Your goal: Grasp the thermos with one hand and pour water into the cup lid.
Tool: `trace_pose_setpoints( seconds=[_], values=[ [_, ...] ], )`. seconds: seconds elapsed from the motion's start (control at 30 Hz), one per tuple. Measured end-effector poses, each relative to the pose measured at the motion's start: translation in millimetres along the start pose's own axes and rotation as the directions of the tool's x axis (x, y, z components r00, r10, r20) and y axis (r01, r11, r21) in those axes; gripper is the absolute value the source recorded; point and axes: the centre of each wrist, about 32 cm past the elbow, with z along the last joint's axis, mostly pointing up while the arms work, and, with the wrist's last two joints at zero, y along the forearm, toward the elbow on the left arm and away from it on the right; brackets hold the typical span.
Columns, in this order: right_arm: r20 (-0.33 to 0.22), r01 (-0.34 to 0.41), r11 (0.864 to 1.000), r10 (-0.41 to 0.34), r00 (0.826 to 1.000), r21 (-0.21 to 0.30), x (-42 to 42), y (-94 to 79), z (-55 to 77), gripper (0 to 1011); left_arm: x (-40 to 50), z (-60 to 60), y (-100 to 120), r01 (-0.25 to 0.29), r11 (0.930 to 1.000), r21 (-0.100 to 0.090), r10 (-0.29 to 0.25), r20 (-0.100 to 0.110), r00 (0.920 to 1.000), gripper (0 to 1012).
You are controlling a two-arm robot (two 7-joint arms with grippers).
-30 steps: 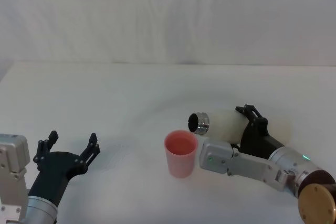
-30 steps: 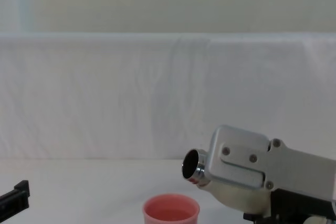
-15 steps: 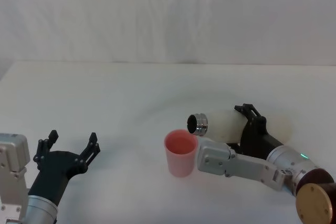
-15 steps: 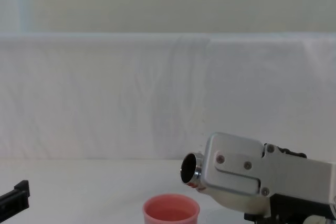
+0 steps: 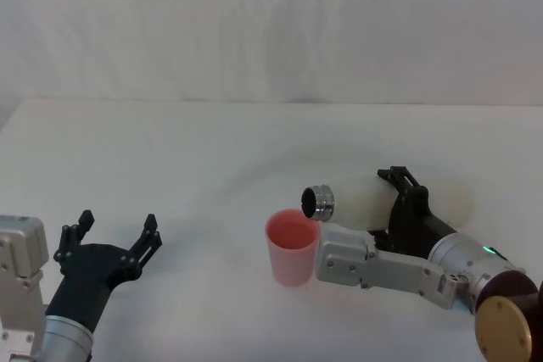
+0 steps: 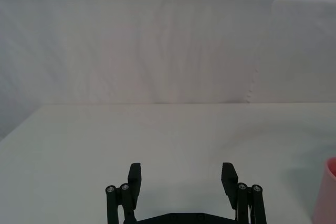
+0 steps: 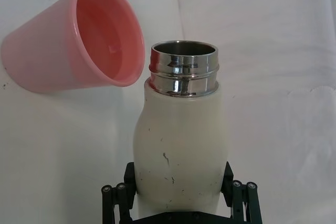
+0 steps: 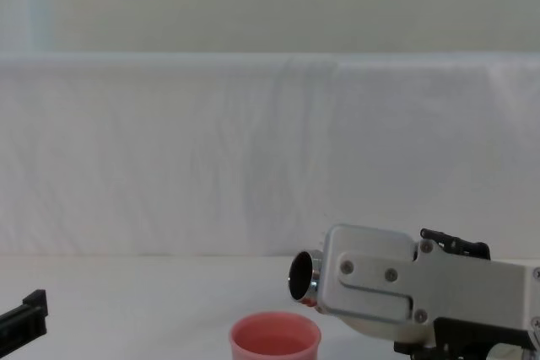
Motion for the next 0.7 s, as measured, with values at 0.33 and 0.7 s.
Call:
trace_pose_setpoints(
  seconds=[0.33, 0.7],
  values=[
    [0.017, -0.003, 1.000, 0.003, 1.000, -0.003, 0.1, 1.2, 0.8, 957, 0.0, 0.0, 0.0, 0.000, 1.0000, 0.000, 0.000, 0.000, 1.0000, 1001],
    [0.029, -0.006, 1.000, 0.006, 1.000, -0.001, 0.4, 2.0, 2.2, 957, 0.0, 0.0, 0.0, 0.000, 1.0000, 0.000, 0.000, 0.000, 1.0000, 1001]
  ],
)
